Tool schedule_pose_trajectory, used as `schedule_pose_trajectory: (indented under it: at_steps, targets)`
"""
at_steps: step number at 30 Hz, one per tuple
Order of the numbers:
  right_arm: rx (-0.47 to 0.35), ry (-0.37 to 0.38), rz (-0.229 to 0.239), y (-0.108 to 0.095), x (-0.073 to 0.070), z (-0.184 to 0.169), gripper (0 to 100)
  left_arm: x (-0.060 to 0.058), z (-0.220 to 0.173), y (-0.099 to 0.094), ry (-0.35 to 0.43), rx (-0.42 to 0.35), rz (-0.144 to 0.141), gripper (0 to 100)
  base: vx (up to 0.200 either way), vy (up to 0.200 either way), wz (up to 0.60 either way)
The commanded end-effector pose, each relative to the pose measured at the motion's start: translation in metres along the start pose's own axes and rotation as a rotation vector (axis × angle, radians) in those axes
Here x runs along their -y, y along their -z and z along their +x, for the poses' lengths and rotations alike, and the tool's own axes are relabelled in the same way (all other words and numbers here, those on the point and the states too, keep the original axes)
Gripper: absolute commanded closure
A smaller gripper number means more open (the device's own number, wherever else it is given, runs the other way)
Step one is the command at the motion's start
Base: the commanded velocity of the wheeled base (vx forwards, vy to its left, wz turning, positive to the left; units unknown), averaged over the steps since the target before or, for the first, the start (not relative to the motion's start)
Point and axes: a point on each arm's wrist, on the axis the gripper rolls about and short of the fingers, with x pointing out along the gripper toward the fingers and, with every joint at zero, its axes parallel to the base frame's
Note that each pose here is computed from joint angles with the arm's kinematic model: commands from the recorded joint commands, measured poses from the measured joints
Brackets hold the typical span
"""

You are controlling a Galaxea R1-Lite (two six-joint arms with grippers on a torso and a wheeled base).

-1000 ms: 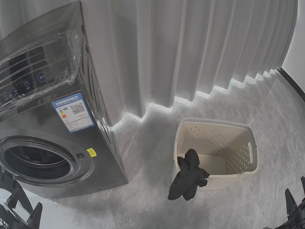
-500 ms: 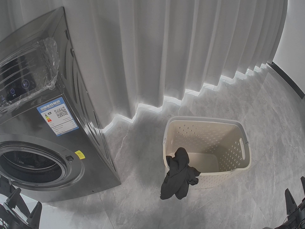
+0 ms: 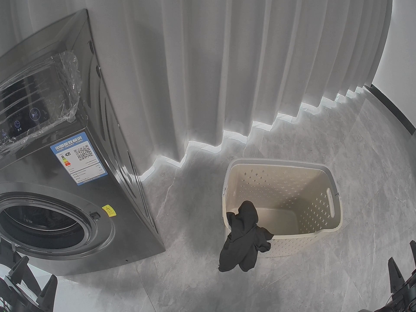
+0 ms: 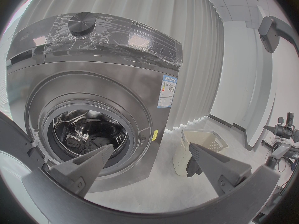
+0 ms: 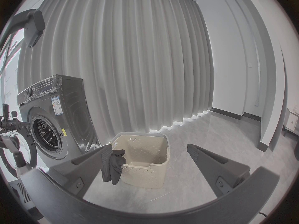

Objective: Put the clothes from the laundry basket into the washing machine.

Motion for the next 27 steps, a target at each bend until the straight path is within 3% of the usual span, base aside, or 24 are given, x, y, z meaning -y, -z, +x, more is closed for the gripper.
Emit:
schedule_pose_trajectory:
  at_steps: [1,3,7,8,10,11,12,13,16,20,22,27]
  targets:
    - [-0.011,0.000,-0.005,0.005,0.000,0.001,0,-0.001,0.001,0.005,-0.003,-0.021,0.001,0,0.000,0.000,0.00]
    - [-0.001,-0.005,-0.040,0.004,0.000,0.000,0,-0.001,0.001,0.005,-0.003,-0.021,-0.001,0,0.000,0.000,0.00]
    - [0.087,-0.042,-0.048,-0.017,-0.002,-0.005,0,-0.001,0.001,0.005,-0.003,-0.021,-0.004,0,0.000,0.000,0.00]
    - [0.158,-0.113,-0.044,-0.050,-0.006,-0.014,0,-0.001,0.001,0.005,-0.003,-0.021,-0.004,0,0.000,0.000,0.00]
    - [0.072,-0.198,0.031,-0.070,-0.008,-0.006,0,-0.001,0.001,0.005,-0.003,-0.021,-0.004,0,0.000,0.000,0.00]
    - [0.055,-0.211,0.047,-0.072,-0.008,-0.004,0,-0.001,0.001,0.005,-0.003,-0.021,-0.004,0,0.000,0.000,0.00]
    - [-0.028,-0.283,0.128,-0.082,-0.009,0.008,0,-0.001,0.001,0.005,-0.003,-0.021,-0.004,0,0.000,0.000,0.00]
    - [-0.091,-0.330,0.178,-0.086,-0.009,0.018,0,-0.001,0.001,0.005,-0.003,-0.021,-0.006,0,0.000,0.000,0.00]
    - [-0.236,-0.425,0.245,-0.089,-0.011,0.048,0,-0.001,0.001,0.005,-0.003,-0.021,-0.012,0,0.000,0.000,0.00]
    - [-0.322,-0.457,0.248,-0.085,-0.013,0.080,0,-0.001,0.001,0.005,-0.001,-0.021,-0.013,0,0.000,0.000,0.00]
    - [-0.364,-0.518,0.205,-0.078,-0.019,0.110,0,-0.001,0.001,0.005,-0.003,-0.021,-0.013,0,0.000,0.000,0.00]
    - [-0.456,-0.580,0.206,-0.063,-0.033,0.152,0,-0.001,0.001,0.005,-0.001,-0.021,-0.013,0,0.000,0.000,0.00]
